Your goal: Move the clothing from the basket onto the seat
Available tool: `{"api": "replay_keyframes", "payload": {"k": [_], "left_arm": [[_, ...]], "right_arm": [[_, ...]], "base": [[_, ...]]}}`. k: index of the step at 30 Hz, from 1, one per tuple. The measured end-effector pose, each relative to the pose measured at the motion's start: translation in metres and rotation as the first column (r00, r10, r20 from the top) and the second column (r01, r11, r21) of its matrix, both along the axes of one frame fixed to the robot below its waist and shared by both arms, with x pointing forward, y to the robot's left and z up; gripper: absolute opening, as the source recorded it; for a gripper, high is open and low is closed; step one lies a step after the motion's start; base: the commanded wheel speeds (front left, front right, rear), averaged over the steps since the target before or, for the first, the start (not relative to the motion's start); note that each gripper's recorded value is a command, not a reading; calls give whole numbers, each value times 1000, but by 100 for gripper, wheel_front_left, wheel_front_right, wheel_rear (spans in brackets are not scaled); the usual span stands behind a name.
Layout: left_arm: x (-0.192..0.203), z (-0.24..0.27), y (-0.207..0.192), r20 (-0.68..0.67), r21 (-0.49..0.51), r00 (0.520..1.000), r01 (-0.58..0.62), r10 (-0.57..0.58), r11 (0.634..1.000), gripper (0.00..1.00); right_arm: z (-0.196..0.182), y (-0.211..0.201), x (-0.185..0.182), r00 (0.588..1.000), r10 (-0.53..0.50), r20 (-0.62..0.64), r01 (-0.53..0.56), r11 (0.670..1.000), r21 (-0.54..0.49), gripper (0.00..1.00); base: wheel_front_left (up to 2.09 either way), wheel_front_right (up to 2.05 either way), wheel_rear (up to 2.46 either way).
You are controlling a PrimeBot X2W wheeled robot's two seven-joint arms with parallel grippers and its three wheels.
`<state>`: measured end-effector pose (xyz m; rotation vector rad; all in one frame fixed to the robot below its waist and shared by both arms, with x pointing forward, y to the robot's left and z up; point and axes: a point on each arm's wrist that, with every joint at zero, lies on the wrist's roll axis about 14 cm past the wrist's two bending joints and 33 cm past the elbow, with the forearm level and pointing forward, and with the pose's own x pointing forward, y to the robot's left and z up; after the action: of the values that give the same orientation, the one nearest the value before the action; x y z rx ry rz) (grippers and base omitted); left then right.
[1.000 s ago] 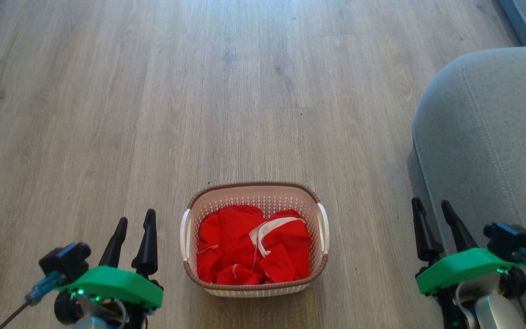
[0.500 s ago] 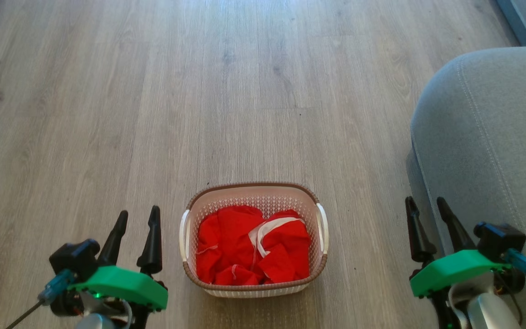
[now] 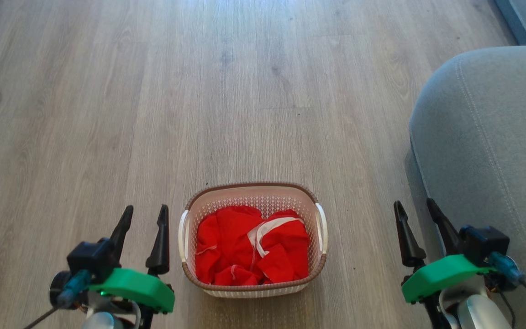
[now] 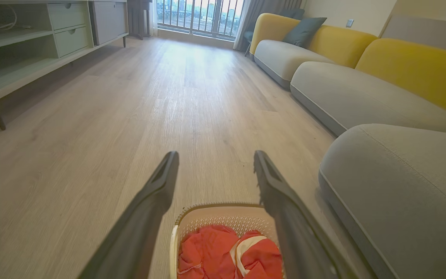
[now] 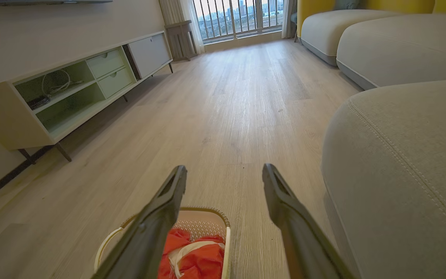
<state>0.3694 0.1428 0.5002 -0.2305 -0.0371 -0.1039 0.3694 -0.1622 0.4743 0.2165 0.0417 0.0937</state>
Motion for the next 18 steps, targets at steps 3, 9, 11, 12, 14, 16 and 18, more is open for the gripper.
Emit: {"api": "replay_keyframes", "payload": {"k": [3,9,11,12,14,16,18], "left_arm": [[0,1,-2,12,29,1000,8,-8,1000,100],[0,2,-4,22,64,1000,17,-19,998,100],[0,2,-5,21,64,1000,18,-20,998,100],[0,2,-5,21,64,1000,19,-20,998,100],[0,2,-5,21,64,1000,20,-21,998,100],[0,2,-5,20,64,1000,20,-22,998,100],[1,1,-5,19,63,1000,21,-22,998,100]], "right_arm": [[1,1,0,1000,4,11,-4,1000,-17,100],[2,1,0,1000,7,19,-6,1000,-29,100],[2,1,0,1000,5,19,-5,1000,-29,100],[2,0,0,1000,3,19,-3,1000,-24,100],[2,-1,-1,1000,-3,19,3,1000,-7,100],[2,-1,-1,1000,-5,18,6,1000,-1,100],[2,-1,-1,1000,-6,18,6,1000,-1,100]], "base": [[0,0,0],[0,0,0],[0,0,0],[0,0,0],[0,0,0],[0,0,0],[0,0,0]]}}
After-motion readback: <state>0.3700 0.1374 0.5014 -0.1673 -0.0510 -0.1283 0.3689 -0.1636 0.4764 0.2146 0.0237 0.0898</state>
